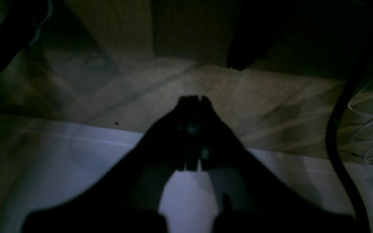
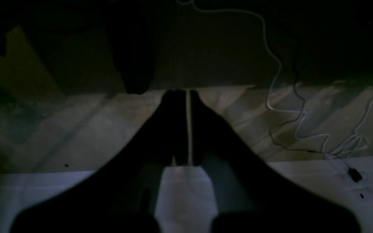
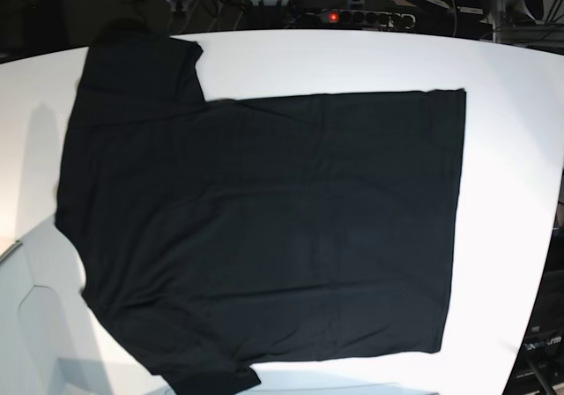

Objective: Fold the T-shirt properly

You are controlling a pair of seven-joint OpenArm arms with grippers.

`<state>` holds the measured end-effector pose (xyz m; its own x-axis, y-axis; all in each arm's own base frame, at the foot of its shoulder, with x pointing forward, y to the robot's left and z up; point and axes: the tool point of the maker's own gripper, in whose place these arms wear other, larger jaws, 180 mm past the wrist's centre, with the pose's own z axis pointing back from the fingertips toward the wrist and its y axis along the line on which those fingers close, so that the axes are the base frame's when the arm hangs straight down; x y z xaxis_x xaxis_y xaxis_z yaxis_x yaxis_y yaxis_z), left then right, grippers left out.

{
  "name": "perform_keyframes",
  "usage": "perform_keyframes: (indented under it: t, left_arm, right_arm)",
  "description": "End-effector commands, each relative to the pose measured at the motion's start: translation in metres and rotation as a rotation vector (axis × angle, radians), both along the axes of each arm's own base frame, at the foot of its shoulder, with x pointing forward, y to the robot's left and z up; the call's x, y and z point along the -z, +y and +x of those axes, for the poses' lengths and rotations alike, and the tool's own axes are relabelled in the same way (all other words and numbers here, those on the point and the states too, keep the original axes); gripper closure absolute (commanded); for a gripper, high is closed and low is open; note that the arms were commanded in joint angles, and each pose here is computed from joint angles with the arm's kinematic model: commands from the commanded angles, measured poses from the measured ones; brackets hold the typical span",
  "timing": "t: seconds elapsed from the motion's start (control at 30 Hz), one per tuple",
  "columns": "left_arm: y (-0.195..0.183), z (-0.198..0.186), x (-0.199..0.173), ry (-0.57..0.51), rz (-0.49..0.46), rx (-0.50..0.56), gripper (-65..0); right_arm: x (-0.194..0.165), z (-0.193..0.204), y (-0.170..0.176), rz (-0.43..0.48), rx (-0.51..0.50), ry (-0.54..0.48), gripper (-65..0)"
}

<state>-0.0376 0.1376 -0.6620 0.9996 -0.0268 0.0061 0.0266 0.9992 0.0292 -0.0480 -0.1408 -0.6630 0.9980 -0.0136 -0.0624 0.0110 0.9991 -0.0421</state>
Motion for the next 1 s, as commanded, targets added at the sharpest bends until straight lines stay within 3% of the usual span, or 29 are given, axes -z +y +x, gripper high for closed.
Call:
perform_keyframes:
  t: [0.0, 0.9, 0.97]
  left_arm:
    - [0.002, -0.009, -0.001, 0.02, 0.001, -0.002, 0.0]
    - [0.008, -0.008, -0.001, 0.018, 0.006, 0.0, 0.0]
    - [0.015, -0.022, -0.002, 0.031, 0.016, 0.003, 0.0]
  right_arm:
    - [0.0, -0.006, 0.001, 0.014, 0.005, 0.012, 0.0]
    - [-0.001, -0.01, 0.002, 0.016, 0.006, 0.035, 0.0]
    - [-0.002, -0.022, 0.001, 0.015, 0.006, 0.051, 0.0]
